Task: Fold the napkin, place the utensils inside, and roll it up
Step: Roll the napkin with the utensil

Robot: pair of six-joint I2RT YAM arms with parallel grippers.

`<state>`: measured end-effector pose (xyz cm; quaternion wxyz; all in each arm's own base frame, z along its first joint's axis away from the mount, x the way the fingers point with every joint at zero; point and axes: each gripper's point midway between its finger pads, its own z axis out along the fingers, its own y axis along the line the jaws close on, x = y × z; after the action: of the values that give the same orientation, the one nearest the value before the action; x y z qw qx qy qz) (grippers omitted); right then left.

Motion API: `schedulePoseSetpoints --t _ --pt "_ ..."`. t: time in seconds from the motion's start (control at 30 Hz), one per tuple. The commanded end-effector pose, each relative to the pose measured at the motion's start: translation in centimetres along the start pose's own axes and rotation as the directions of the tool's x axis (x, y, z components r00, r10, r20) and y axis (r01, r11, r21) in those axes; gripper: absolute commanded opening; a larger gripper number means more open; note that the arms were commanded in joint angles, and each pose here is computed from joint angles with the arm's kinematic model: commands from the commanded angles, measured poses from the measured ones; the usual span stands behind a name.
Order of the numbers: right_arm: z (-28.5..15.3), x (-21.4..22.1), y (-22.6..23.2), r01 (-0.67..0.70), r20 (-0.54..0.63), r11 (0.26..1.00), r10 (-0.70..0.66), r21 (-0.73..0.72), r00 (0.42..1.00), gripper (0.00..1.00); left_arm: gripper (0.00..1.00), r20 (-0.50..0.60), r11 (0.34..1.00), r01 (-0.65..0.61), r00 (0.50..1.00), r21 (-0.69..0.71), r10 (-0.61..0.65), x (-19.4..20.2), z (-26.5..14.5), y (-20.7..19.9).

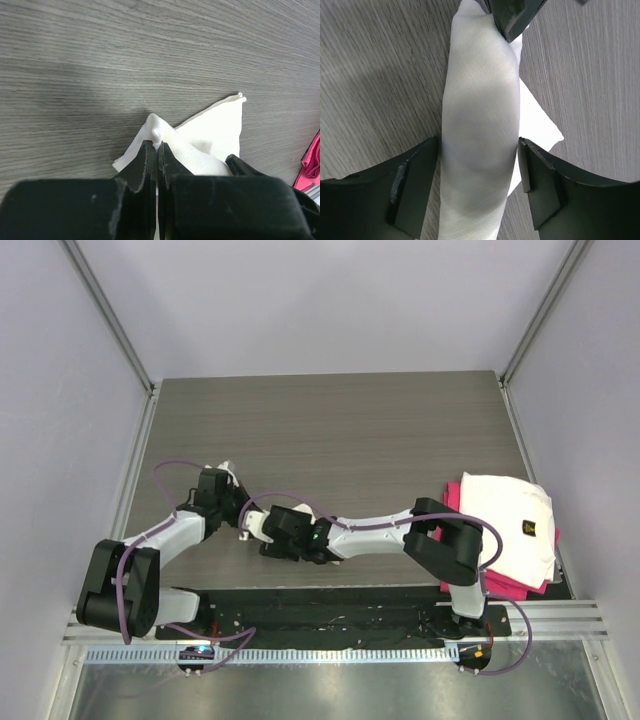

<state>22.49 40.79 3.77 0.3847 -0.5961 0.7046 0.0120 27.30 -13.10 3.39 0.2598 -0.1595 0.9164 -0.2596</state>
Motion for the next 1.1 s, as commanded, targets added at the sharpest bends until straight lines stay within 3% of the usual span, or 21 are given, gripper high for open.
schedulePoseSetpoints --t 0.0,0.17,0.27,0.37,0.4,0.53,0.7,0.87,1.07 --pt "0.9 0.7 -0.2 -0.007 -0.035 1.0 0.007 0.002 0.999 0.7 0.0 -0.04 1.0 0.003 0.999 -0.014 -0.004 0.6 -0.3 0.2" --pt "1.5 2.1 0.3 -0.107 -0.08 0.989 0.099 -0.098 0.992 0.54 0.0 -0.023 1.0 -0.008 1.0 0.021 0.008 0.3 -0.6 -0.5" --pt "1.5 2.9 1.6 -0.184 -0.113 0.956 0.161 -0.229 0.98 0.47 0.0 0.002 0.999 -0.013 1.0 0.034 0.013 -0.1 -1.0 -1.0" --pt "1.1 3.4 3.2 -0.26 -0.156 0.887 0.215 -0.381 0.964 0.42 0.17 0.044 1.0 -0.012 0.999 0.02 0.011 -0.8 -1.7 -1.0" --pt "0.9 4.0 3.9 -0.293 -0.194 0.862 0.231 -0.414 0.953 0.41 0.3 0.062 1.0 -0.011 0.998 0.011 0.01 -1.2 -1.9 -0.9" --pt "0.1 4.1 4.5 -0.392 -0.244 0.758 0.307 -0.521 0.92 0.36 0.51 0.157 0.999 -0.02 0.987 -0.046 0.027 -2.3 -3.5 -0.1" --pt "-1.0 3.5 4.7 -0.465 -0.272 0.635 0.382 -0.617 0.883 0.34 0.67 0.217 0.997 -0.006 0.976 -0.082 0.024 -2.3 -4.8 0.9" --pt "-1.7 2.8 4.8 -0.51 -0.306 0.494 0.438 -0.704 0.845 0.32 0.68 0.24 1.0 -0.013 0.971 -0.016 0.016 -1.7 -5.2 0.4" --pt "-1.4 3.2 5.0 -0.546 -0.353 0.388 0.466 -0.742 0.811 0.32 0.66 0.235 0.995 -0.013 0.972 0.095 -0.009 -1.1 -4.6 -1.0"
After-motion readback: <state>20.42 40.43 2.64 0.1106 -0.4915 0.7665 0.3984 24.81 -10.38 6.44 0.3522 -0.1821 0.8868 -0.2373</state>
